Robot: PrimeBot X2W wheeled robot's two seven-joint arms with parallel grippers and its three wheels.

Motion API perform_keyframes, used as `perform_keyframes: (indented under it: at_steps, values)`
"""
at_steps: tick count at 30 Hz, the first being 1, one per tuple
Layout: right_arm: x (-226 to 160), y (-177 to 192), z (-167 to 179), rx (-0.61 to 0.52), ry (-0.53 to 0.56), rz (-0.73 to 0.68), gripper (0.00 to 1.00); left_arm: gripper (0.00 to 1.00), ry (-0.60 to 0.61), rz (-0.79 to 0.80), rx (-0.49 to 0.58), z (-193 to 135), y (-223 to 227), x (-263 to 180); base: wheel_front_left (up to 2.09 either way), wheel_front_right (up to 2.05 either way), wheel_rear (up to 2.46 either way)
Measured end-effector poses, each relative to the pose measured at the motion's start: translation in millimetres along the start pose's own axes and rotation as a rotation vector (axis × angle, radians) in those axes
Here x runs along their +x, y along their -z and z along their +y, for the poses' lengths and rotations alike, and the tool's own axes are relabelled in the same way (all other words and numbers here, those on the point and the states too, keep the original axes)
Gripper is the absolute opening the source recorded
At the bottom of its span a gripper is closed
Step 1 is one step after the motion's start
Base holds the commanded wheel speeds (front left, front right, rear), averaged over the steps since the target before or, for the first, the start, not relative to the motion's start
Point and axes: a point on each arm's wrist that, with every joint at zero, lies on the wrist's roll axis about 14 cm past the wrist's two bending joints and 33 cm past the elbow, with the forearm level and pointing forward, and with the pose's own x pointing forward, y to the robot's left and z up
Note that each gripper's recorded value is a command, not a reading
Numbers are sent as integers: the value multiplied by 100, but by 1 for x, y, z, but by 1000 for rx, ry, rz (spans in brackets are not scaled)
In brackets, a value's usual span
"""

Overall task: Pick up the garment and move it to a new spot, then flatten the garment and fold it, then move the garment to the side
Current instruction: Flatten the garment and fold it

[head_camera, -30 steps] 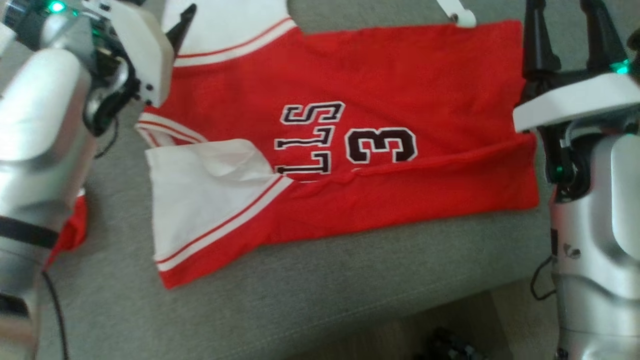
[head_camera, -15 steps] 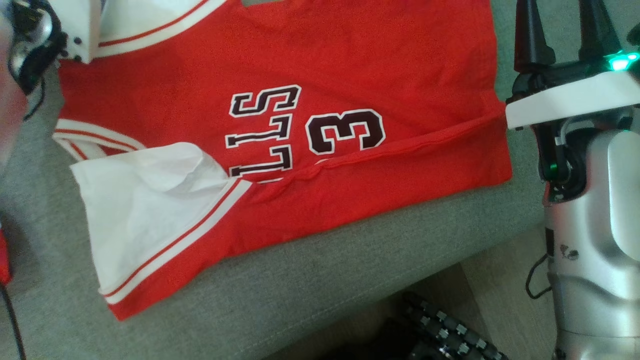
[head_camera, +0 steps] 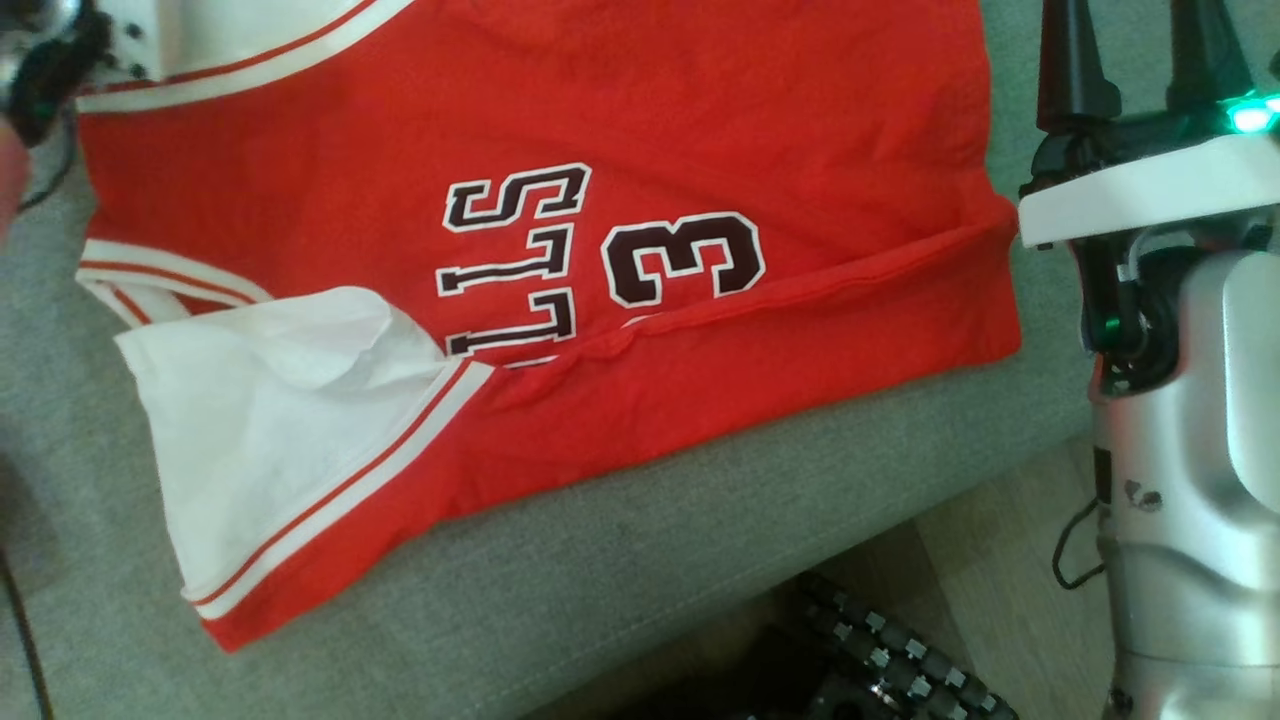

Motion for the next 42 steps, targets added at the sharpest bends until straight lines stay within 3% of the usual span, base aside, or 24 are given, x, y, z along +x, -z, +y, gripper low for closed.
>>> perform_keyframes:
  at_steps: [8, 21, 25, 31, 42]
  values:
    - [5, 11, -2, 2, 14, 29, 100, 0, 27, -41, -11, -7, -3, -15, 0, 0, 0]
    - [20, 21, 8, 18, 10, 108, 100, 0, 7, -315, -38, -8, -62, -79, 0, 0, 0]
    - [28, 28, 4, 10, 5, 176, 100, 0, 16, -328, -47, -17, -59, -97, 0, 0, 0]
    - [34, 66, -8, -14, 26, 365, 100, 0, 20, -348, -45, -21, -58, -118, 0, 0, 0]
    - [44, 116, -12, -43, 47, 554, 100, 0, 50, -329, -53, -29, -43, -116, 0, 0, 0]
